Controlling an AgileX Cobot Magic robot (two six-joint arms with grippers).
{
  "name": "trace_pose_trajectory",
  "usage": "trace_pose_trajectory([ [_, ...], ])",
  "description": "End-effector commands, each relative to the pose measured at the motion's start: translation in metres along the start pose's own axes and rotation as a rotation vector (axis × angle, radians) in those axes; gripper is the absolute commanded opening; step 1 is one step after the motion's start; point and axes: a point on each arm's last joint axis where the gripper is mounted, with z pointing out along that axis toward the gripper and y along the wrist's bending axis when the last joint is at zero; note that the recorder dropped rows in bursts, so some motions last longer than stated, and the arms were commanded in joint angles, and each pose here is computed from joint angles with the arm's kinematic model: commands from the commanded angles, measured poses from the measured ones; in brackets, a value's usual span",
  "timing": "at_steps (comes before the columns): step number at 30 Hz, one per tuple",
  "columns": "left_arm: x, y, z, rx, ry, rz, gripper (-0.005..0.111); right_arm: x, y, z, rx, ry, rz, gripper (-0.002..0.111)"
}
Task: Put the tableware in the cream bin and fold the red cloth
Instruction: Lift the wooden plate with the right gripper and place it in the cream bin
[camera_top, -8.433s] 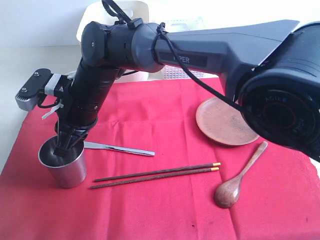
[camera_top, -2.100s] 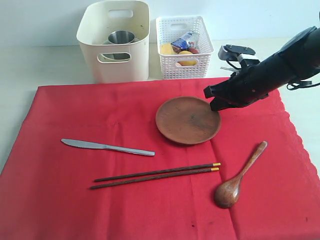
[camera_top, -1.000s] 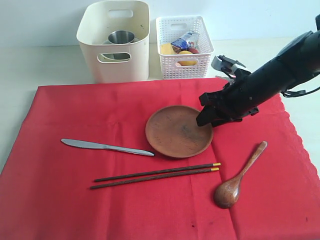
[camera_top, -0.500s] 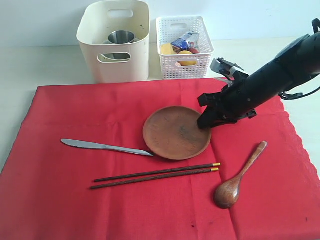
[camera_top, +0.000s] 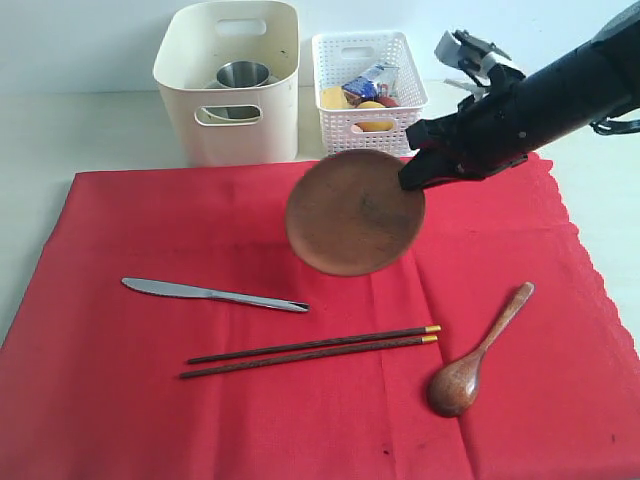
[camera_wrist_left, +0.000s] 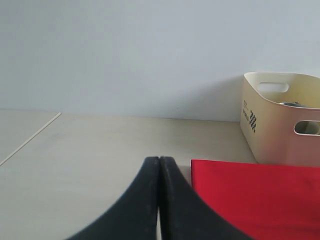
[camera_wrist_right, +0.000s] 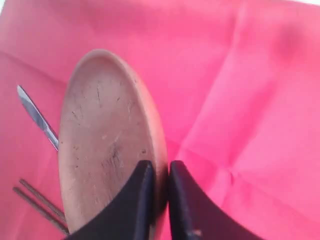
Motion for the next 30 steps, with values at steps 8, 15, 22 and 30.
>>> trace_pose_trajectory([
  [8,0.000,0.000,0.000,-0.002,-0.003,0.010,0.000,-0.071,0.036,-0.035,-0.189,-0.333,-0.078,0.000],
  [15,0.000,0.000,0.000,-0.002,-0.003,0.010,0.000,-0.097,0.029,-0.004,-0.268,-0.403,-0.029,0.000],
  [22,0.000,0.000,0.000,-0.002,-0.003,0.010,0.000,-0.146,0.033,0.043,-0.257,-0.535,-0.016,0.000],
  [30,0.000,0.000,0.000,-0.002,-0.003,0.010,0.000,-0.167,0.041,0.072,-0.170,-0.602,0.020,0.000],
])
